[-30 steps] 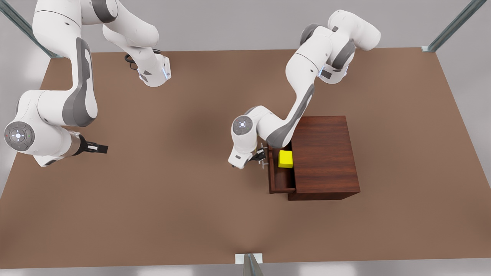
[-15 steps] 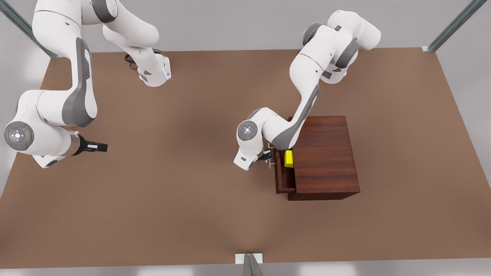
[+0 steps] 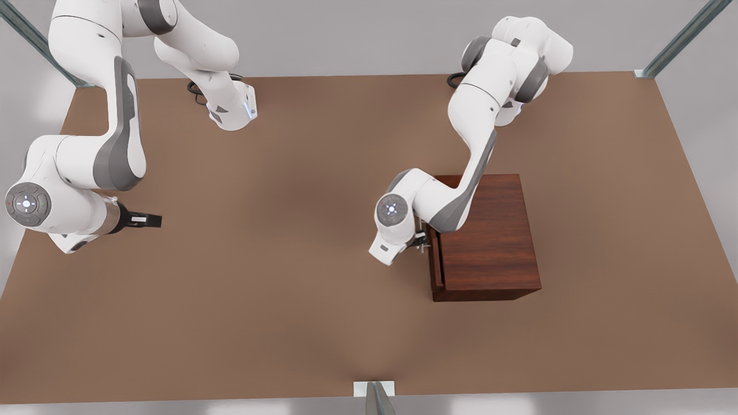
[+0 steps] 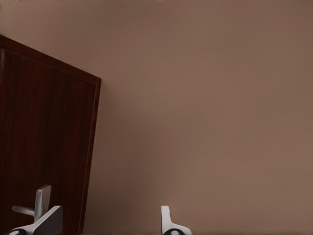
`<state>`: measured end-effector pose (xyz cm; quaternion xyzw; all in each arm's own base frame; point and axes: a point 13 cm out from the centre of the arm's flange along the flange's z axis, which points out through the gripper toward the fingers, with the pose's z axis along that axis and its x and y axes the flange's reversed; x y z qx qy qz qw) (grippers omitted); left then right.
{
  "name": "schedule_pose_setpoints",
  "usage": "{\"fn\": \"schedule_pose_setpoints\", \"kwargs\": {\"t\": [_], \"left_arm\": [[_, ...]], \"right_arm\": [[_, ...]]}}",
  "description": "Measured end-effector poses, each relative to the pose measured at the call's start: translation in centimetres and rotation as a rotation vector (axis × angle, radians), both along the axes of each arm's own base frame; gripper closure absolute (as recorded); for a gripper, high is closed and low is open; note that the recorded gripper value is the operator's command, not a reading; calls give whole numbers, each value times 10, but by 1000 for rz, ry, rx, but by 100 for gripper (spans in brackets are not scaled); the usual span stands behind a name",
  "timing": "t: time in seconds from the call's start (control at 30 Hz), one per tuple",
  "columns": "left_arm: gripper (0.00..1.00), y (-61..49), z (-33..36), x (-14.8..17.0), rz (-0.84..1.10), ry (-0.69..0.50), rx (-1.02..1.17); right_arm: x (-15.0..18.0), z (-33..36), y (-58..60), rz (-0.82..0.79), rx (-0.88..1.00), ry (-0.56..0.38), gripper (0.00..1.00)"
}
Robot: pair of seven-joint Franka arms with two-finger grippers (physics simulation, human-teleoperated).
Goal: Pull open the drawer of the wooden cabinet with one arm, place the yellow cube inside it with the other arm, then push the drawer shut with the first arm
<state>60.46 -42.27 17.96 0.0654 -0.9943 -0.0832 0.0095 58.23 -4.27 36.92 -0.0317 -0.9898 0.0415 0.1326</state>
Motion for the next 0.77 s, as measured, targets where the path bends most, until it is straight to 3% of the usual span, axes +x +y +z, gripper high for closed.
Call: {"fn": "schedule_pose_setpoints", "kwargs": {"t": [0.33, 0.47, 0.57, 0.67, 0.77], "left_arm": [[0, 24, 11, 6, -16, 29, 24], [0, 63, 180, 27, 47, -90, -91], [0, 222, 233, 57, 177, -73, -81], [0, 342, 234, -8, 228, -2, -65], [0, 355, 235, 2, 163, -28, -76]], "right_arm": [[0, 0, 0, 11, 2, 0, 0], [0, 0, 0, 14, 3, 1, 0], [0, 0, 0, 16, 3, 1, 0], [0, 0, 0, 17, 4, 1, 0], [0, 0, 0, 18, 4, 2, 0]]}}
